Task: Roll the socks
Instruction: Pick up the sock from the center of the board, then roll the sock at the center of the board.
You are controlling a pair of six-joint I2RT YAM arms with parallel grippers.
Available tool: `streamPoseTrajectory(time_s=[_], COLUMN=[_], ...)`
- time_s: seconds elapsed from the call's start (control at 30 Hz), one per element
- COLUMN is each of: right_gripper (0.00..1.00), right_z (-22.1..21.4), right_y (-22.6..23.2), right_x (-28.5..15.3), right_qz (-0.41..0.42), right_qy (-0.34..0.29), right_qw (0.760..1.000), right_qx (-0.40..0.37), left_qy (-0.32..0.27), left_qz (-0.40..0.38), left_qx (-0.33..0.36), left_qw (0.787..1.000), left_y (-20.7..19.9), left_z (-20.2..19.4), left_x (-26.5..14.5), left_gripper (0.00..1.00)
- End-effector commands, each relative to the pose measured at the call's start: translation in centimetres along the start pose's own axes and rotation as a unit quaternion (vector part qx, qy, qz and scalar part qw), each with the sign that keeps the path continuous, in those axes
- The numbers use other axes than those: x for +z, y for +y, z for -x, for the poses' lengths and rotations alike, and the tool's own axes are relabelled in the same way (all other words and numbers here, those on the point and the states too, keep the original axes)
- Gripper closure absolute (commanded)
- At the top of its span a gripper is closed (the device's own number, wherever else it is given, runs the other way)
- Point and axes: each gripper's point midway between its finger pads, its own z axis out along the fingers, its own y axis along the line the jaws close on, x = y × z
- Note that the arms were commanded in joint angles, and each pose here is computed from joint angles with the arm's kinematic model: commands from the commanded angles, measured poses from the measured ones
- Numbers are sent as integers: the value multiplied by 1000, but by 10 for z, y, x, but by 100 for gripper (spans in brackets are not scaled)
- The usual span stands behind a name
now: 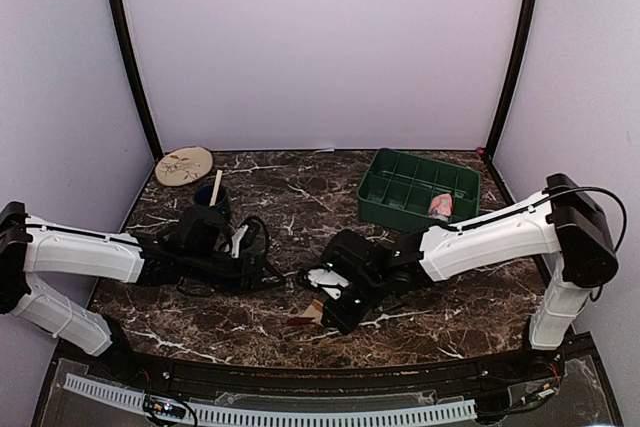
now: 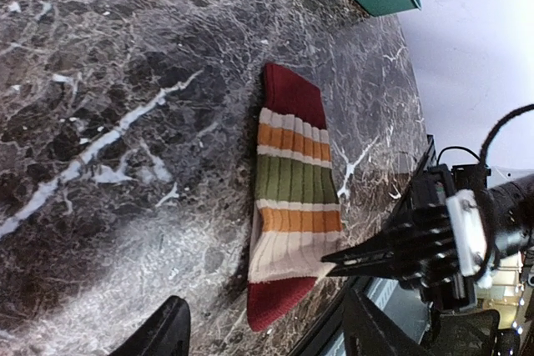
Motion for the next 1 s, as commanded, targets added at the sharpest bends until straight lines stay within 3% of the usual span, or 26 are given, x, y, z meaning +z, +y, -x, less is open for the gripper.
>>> streamPoseTrajectory(time_s=[0.0, 0.57, 0.97], right_gripper=[100, 100, 100], right_z=[-4, -31, -50], right_y=[22, 8, 2], right_x=[-3, -23, -21], right_qz=[115, 233, 244], right_qy=[-6, -38, -21], right_qw=[993, 957, 951], right_qx=[41, 167, 189], left_qy=[16, 84, 147], left_qz=[-71, -143, -139], left_qx=[43, 160, 222], left_qw=[996, 973, 954], left_y=[-33, -71, -93], left_z=[5, -24, -44], left_x=[-1, 17, 49], left_gripper=[35, 48, 62])
